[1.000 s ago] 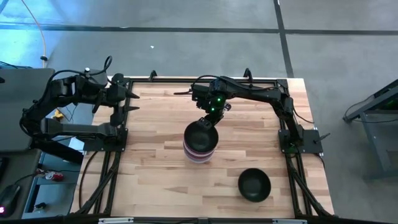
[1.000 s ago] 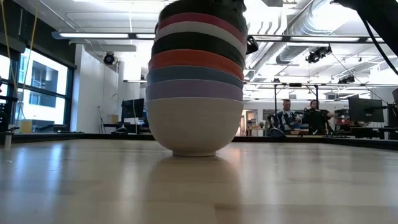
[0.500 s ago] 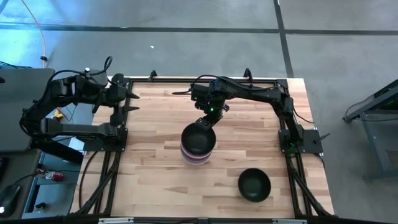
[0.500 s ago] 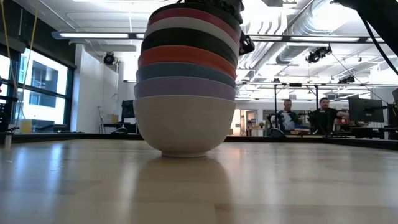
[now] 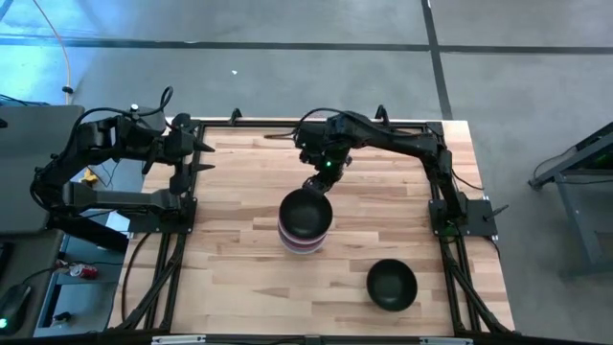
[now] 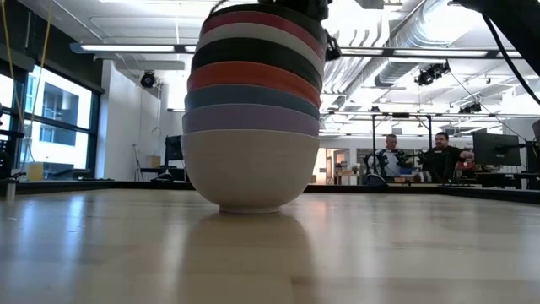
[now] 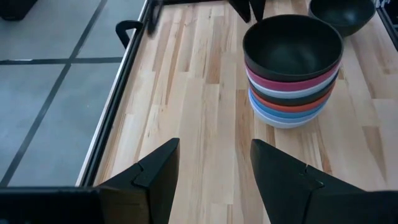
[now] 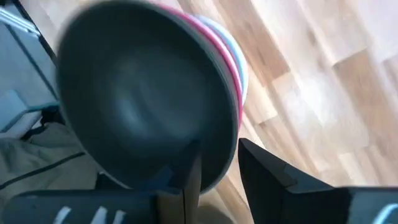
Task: Nest bowls inside each other
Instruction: Stack the black bowl on top of the top black bowl
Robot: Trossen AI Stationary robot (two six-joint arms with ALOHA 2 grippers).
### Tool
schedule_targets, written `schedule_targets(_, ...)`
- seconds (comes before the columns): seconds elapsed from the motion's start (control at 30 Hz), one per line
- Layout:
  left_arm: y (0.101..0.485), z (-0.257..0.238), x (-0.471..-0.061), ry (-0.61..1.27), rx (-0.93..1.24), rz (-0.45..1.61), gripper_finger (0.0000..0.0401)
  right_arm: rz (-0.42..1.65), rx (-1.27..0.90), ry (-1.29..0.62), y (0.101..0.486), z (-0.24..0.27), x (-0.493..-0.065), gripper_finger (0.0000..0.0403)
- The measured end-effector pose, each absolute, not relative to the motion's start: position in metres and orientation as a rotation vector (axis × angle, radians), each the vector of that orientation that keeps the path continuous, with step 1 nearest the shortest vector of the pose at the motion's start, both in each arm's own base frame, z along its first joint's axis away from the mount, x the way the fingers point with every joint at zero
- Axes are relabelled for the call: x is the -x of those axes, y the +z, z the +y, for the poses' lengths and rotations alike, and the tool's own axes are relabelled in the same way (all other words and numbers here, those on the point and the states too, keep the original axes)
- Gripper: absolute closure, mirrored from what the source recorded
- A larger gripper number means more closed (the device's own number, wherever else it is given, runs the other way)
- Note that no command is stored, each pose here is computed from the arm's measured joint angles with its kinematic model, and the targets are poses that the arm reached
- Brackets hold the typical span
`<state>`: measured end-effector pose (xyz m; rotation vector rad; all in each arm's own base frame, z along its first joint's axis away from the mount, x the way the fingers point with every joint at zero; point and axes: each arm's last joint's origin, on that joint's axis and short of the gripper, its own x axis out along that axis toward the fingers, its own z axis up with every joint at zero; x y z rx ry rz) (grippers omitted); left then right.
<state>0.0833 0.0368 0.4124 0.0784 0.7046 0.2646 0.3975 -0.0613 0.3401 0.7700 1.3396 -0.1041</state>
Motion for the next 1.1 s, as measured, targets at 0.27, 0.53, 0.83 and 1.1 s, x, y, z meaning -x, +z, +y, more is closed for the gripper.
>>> schedule_targets(0.27,0.409,0.035,-0.080,0.255,-0.040,0.742,0.0215,1.291,-0.723,-0.075,0.373,-0.053,-0.378,0.0304)
schedule_targets(0.53,0.409,0.031,-0.072,0.254,-0.018,0.740,0.0215,1.321,-0.568,0.040,0.379,-0.016,-0.363,0.0304)
schedule_targets(0.83,0.411,0.026,-0.061,0.271,-0.003,0.698,0.0215,1.461,-0.440,0.109,0.359,0.045,-0.349,0.0304)
schedule_targets(1.1,0.412,0.022,-0.053,0.284,0.015,0.668,0.0215,1.624,-0.395,-0.075,0.328,0.081,-0.308,0.0304)
